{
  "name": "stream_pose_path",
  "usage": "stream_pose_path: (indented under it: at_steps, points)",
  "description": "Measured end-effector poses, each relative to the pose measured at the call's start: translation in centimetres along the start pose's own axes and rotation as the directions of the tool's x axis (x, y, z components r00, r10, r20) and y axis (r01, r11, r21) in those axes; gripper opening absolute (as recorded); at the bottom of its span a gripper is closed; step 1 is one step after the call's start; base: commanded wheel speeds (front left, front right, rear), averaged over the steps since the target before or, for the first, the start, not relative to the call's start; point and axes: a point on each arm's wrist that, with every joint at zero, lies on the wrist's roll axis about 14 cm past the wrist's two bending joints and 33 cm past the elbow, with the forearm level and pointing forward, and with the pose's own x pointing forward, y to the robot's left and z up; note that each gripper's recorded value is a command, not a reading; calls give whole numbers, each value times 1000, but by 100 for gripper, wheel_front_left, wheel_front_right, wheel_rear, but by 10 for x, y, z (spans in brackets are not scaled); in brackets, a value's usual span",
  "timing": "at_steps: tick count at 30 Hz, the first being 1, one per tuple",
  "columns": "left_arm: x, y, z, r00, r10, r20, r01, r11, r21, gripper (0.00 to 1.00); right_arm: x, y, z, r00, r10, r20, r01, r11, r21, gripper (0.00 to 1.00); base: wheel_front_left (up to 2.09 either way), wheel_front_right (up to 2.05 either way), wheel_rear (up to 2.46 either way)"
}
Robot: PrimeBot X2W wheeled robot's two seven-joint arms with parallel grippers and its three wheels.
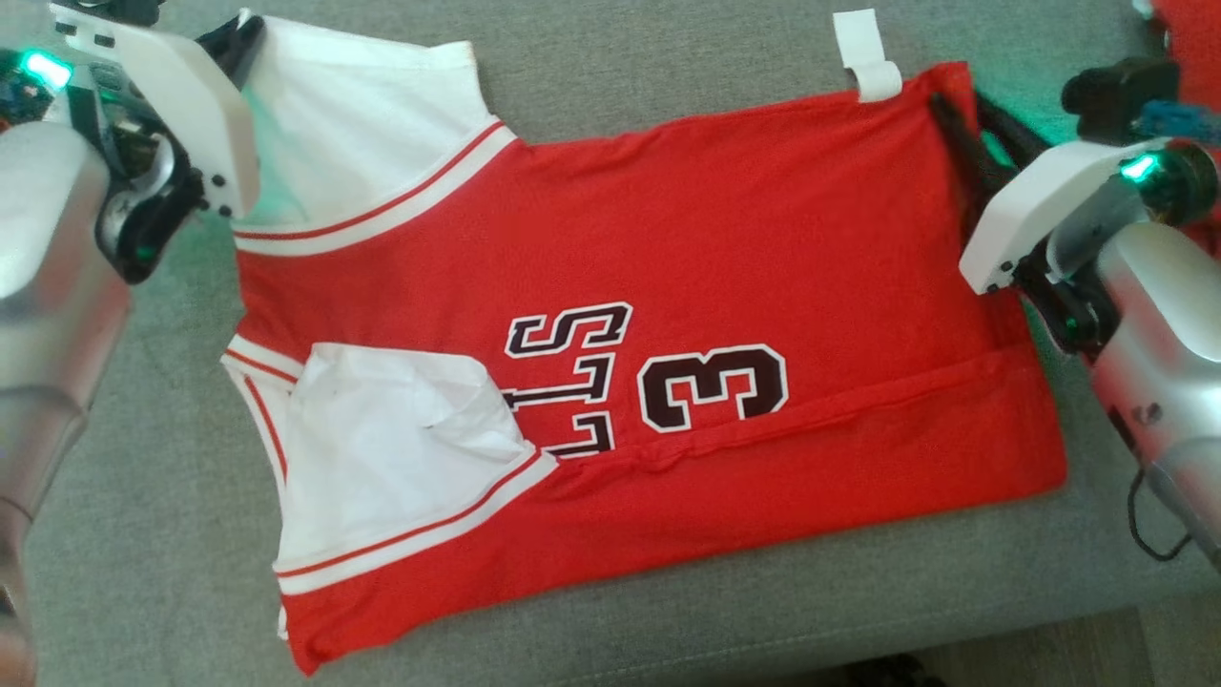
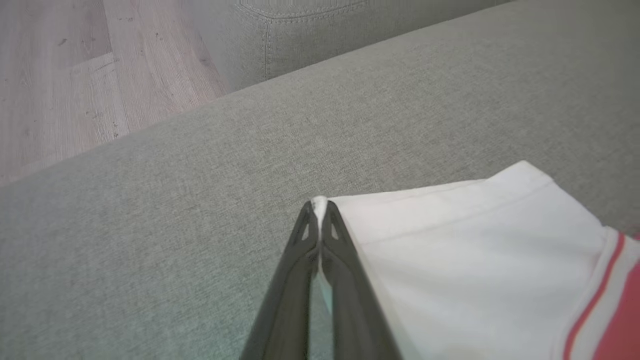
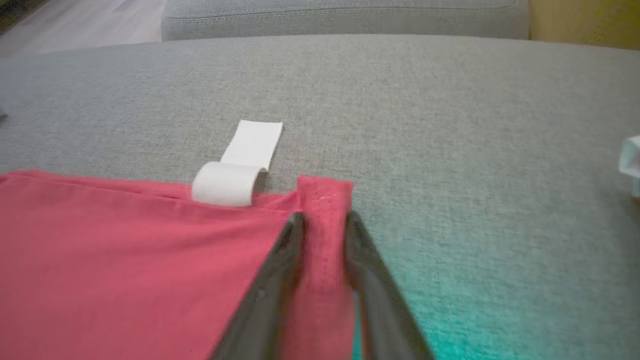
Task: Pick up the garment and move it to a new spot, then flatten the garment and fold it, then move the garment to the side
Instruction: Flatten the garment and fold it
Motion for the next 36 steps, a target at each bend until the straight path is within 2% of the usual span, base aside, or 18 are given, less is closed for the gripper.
stream_pose_path:
  at_steps: [5,8,14,18,21,27,36]
  points:
    - [-8,-5,15,996,-9,84,9,1000,6,0,-1,2,15,998,11,61,-8,999,-40,0,0,0,0]
    - [-16,-7,32,985,-12,174,8,1000,21,0,-5,-2,36,990,2,144,5,999,-49,0,0,0,0]
    - [-46,-13,88,921,-31,388,6,998,66,0,-16,-17,81,958,-28,287,45,998,-51,0,0,0,0]
    - [-68,-21,103,889,-60,454,17,995,99,0,-23,-20,89,948,-29,316,46,998,-47,0,0,0,0]
    - [-81,-26,75,898,-79,433,38,994,101,0,-30,-17,66,957,-13,288,26,999,-39,0,0,0,0]
    - [-99,-46,-6,938,-75,338,72,997,23,0,-41,-14,16,980,-10,201,11,1000,-6,0,0,0,0]
    - [-136,-74,-65,956,-36,291,64,994,-88,0,-61,-2,-18,985,-1,175,-8,999,49,0,0,0,0]
